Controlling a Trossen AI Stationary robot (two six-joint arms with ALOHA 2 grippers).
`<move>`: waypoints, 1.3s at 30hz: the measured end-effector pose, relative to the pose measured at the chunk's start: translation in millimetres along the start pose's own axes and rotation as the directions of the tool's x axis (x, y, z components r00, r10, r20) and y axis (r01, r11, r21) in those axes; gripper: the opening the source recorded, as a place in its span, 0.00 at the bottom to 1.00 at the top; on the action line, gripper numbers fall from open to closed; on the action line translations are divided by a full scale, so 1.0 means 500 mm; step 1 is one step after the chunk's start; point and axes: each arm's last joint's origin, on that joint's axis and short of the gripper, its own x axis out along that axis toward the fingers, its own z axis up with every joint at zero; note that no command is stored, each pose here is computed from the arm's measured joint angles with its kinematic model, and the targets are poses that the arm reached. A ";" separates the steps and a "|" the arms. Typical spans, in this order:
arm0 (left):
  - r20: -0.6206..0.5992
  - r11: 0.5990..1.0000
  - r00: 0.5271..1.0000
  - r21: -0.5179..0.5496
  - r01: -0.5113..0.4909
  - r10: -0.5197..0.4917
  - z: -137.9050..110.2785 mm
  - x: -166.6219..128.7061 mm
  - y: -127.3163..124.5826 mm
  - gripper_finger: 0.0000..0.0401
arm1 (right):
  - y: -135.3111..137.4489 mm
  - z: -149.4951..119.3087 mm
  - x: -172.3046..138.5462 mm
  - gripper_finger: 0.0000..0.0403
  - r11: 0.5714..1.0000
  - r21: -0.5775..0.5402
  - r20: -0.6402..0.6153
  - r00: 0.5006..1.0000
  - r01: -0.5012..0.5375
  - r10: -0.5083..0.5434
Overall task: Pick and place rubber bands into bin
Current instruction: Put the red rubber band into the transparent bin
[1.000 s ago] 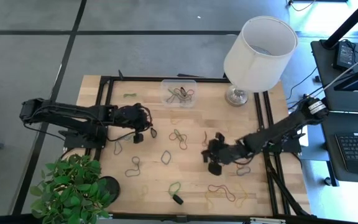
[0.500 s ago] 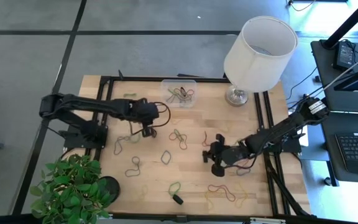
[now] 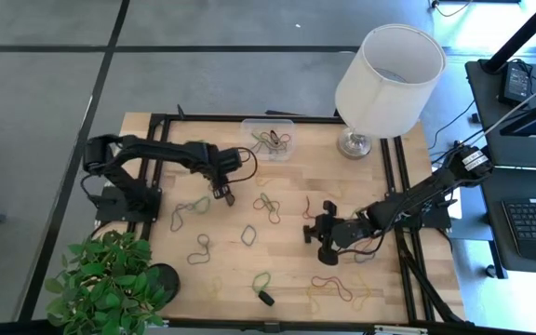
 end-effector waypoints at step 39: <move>0.203 0.997 0.977 -0.020 -0.068 0.071 0.110 -0.171 -0.002 0.00 | -0.002 -0.004 0.000 0.04 1.000 -0.016 -0.021 1.000 0.011 -0.011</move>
